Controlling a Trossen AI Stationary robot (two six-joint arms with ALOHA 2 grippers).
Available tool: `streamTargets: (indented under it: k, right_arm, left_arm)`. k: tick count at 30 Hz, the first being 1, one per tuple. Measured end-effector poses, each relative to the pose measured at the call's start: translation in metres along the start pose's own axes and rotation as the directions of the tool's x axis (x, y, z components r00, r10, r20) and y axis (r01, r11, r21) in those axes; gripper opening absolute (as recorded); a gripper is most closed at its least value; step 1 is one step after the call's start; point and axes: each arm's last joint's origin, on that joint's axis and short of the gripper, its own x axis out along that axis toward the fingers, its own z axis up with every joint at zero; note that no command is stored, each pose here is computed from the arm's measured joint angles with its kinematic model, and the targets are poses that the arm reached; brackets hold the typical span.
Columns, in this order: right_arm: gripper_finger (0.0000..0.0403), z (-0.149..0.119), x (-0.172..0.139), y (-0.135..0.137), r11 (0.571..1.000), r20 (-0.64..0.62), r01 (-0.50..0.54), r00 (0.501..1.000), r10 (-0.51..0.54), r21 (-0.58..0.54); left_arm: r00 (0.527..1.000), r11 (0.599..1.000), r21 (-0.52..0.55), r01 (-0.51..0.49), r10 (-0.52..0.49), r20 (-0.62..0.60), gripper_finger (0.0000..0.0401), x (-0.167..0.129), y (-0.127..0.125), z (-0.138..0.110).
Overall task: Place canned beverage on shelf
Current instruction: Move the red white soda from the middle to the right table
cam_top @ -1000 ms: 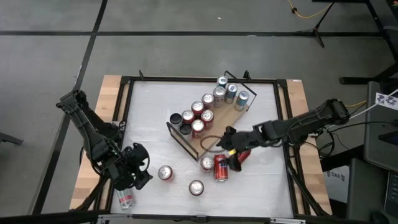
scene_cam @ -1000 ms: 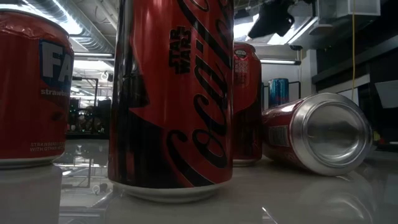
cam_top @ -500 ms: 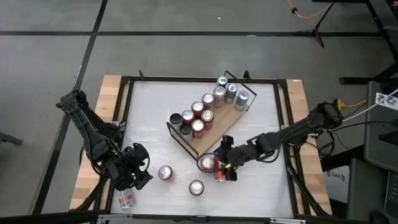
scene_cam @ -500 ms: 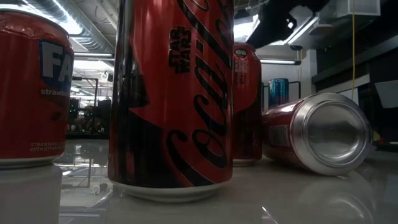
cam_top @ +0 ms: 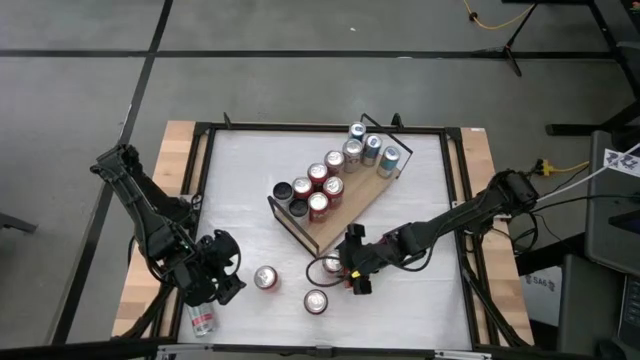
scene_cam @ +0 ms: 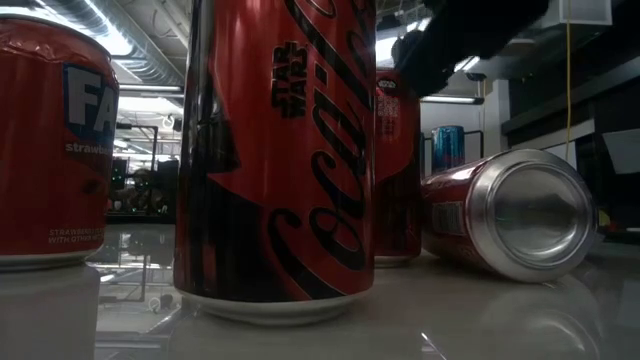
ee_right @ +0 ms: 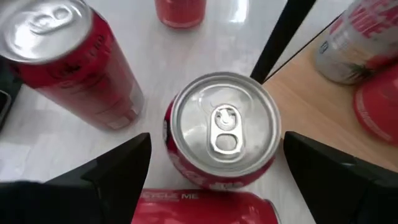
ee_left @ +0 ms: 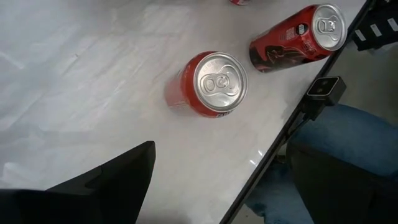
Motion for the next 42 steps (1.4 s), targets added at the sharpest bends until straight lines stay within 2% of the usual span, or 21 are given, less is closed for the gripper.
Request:
streamTargets:
  k: [9, 16, 23, 27, 35, 38, 42]
  right_arm:
    - [0.0351, -0.002, 0.023, 0.004, 1.0, 0.039, 0.025, 0.999, -0.024, -0.019]
    - [0.0277, -0.002, 0.023, 0.003, 0.999, 0.04, 0.049, 0.998, -0.048, -0.014]
    - [0.0275, -0.002, 0.018, 0.001, 0.996, 0.031, 0.085, 0.996, -0.086, 0.039]
    - [0.0279, 0.001, 0.002, -0.002, 0.992, 0.028, 0.091, 0.995, -0.094, 0.089]
    - [0.0282, 0.005, -0.042, -0.014, 0.961, 0.025, 0.184, 0.981, -0.193, 0.205]
    - [0.0282, 0.001, -0.061, -0.021, 0.928, -0.002, 0.251, 0.965, -0.261, 0.275]
    - [0.0286, -0.006, -0.086, -0.03, 0.855, -0.053, 0.334, 0.938, -0.342, 0.397]
  left_arm:
    - [1.0, 1.0, 0.0, 0.0, 0.0, 0.0, 0.0354, 0.0, 0.0, 0.0]
    - [1.0, 1.0, 0.001, 0.0, 0.0, 0.0, 0.0354, 0.0, 0.0, 0.0]
    - [1.0, 1.0, 0.001, 0.0, 0.0, 0.001, 0.0354, 0.0, 0.0, 0.0]
    - [1.0, 1.0, 0.001, 0.0, 0.0, 0.002, 0.0354, 0.0, 0.0, 0.0]
    - [0.999, 1.0, 0.001, -0.001, 0.001, 0.049, 0.0354, 0.0, 0.0, 0.001]
    - [0.999, 1.0, 0.001, -0.001, 0.001, 0.053, 0.0354, 0.0, 0.0, 0.002]
    - [0.998, 1.0, 0.001, -0.001, 0.001, 0.07, 0.0354, 0.0, 0.0, 0.002]
